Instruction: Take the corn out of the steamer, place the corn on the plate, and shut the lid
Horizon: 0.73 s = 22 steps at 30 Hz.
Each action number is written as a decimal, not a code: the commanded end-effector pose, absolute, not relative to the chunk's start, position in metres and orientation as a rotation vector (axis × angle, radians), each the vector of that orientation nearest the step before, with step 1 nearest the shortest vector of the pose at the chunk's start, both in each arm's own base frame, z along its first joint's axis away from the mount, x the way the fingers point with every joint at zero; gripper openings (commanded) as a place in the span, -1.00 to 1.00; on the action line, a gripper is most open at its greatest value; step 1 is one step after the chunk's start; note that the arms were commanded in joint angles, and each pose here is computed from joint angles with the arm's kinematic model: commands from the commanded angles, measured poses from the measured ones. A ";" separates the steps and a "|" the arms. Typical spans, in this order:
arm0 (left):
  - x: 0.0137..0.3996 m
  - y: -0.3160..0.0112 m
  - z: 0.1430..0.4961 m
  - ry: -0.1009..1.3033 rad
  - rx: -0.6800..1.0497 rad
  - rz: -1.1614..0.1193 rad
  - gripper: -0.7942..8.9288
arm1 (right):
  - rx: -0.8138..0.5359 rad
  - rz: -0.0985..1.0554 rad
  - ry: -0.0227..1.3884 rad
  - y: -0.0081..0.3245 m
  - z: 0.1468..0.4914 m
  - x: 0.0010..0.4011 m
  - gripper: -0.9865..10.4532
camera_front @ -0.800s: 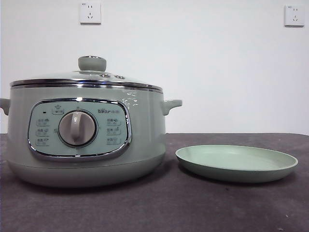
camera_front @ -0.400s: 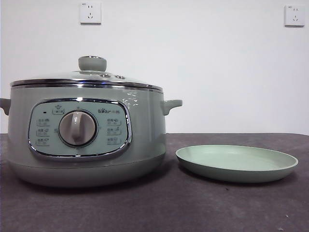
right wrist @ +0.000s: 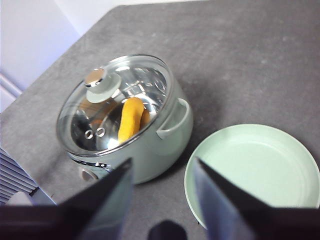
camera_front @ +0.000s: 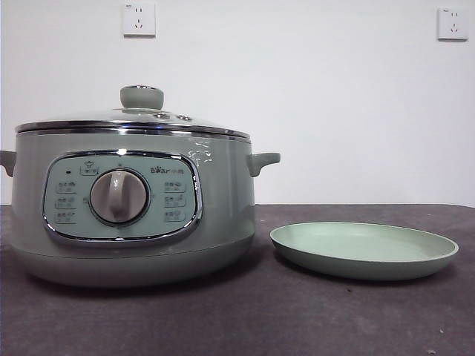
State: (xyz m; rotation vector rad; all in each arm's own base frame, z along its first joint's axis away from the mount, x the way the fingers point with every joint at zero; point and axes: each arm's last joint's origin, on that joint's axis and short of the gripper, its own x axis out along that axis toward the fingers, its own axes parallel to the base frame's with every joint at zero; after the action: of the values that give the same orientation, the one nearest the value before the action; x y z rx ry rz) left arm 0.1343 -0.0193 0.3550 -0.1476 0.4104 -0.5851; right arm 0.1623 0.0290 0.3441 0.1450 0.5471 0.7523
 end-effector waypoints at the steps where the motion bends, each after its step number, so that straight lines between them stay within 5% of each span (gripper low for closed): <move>1: 0.145 -0.023 0.354 0.431 -0.139 -0.612 -0.06 | 0.161 0.757 0.573 0.031 0.341 0.168 -0.10; 13: 0.211 -0.067 0.357 0.566 -0.016 -0.587 -0.05 | 0.168 0.790 0.605 0.039 0.337 0.175 -0.10; 22: 0.249 -0.111 0.321 0.701 0.123 -0.533 -0.06 | 0.168 0.788 0.605 0.039 0.337 0.175 -0.11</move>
State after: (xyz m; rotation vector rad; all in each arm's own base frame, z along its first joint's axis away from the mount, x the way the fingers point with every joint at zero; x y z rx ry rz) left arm 0.2460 -0.1080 0.3230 0.1041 0.7113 -0.5318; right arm 0.1740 0.0384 0.3365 0.1643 0.6063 0.7889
